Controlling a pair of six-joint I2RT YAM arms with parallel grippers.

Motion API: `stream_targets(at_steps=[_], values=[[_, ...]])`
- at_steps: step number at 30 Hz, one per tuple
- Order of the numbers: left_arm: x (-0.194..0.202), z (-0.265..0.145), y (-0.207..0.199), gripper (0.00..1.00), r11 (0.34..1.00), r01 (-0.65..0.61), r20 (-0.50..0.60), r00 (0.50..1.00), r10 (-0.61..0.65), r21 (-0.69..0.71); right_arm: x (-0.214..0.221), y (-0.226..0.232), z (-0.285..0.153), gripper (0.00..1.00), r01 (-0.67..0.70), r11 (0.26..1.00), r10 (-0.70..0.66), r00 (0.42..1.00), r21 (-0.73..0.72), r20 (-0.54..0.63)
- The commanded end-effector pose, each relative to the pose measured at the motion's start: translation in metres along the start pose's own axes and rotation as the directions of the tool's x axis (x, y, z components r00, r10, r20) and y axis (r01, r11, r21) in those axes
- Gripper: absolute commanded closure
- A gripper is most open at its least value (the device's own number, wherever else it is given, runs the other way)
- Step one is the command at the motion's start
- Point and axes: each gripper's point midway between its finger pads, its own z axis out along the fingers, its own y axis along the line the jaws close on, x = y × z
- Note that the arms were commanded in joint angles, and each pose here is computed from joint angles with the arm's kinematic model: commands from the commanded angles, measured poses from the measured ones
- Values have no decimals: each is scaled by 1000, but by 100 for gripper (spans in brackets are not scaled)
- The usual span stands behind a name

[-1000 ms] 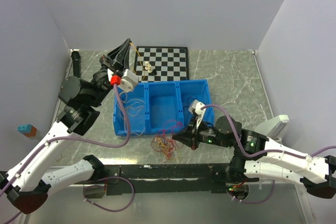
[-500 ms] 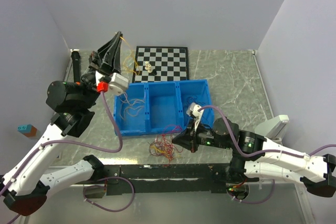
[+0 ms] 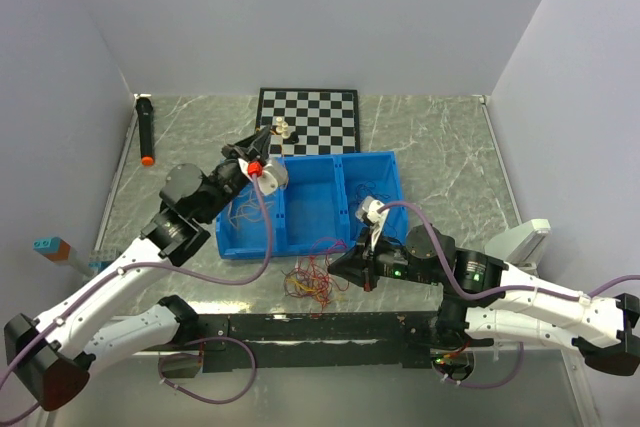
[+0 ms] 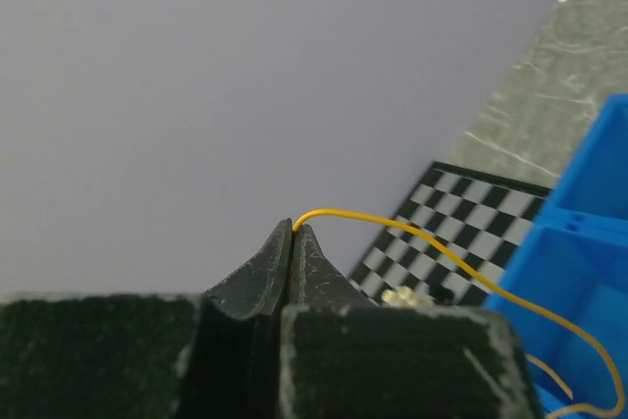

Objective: Untangle the cables

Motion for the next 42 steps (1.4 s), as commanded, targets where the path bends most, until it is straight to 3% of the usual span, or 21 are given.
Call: stream_targets(at_steps=[1,5,9,14,17,24,30,33,34,37,42], values=[[21,2,-1,99,981,174,-68,981,-180,-90,-4,2,-3,100,-9,1000,9,1000,-1,27],[61,-3,-16,99,957,252,-189,942,-277,-146,-2,0,-4,100,-18,1000,18,999,2,37],[101,-19,-15,99,940,209,-296,911,-287,-268,2,-3,-4,100,-25,1000,25,999,7,43],[126,-35,12,99,881,219,-326,869,-372,-420,6,-4,-3,100,-26,1000,26,999,10,34],[141,-43,11,99,882,221,-370,845,-386,-416,7,-5,-1,100,-25,1000,24,999,12,30],[155,-51,-68,99,945,313,-452,832,-321,-95,8,-6,2,100,-31,999,31,999,14,28],[179,-59,-113,97,935,353,-527,800,-286,30,8,-7,1,100,-37,999,37,999,17,33],[177,-58,-123,46,920,386,-527,796,-297,64,4,-6,1,100,-32,999,31,999,18,42],[174,-56,-121,37,917,393,-523,796,-304,64,3,-6,1,100,-31,999,30,999,18,45],[164,-49,-109,28,919,390,-512,803,-306,63,0,-5,1,100,-26,999,25,998,20,49],[116,-33,-72,1,917,385,-439,845,-305,105,-3,-6,3,100,-16,999,14,999,30,48]])
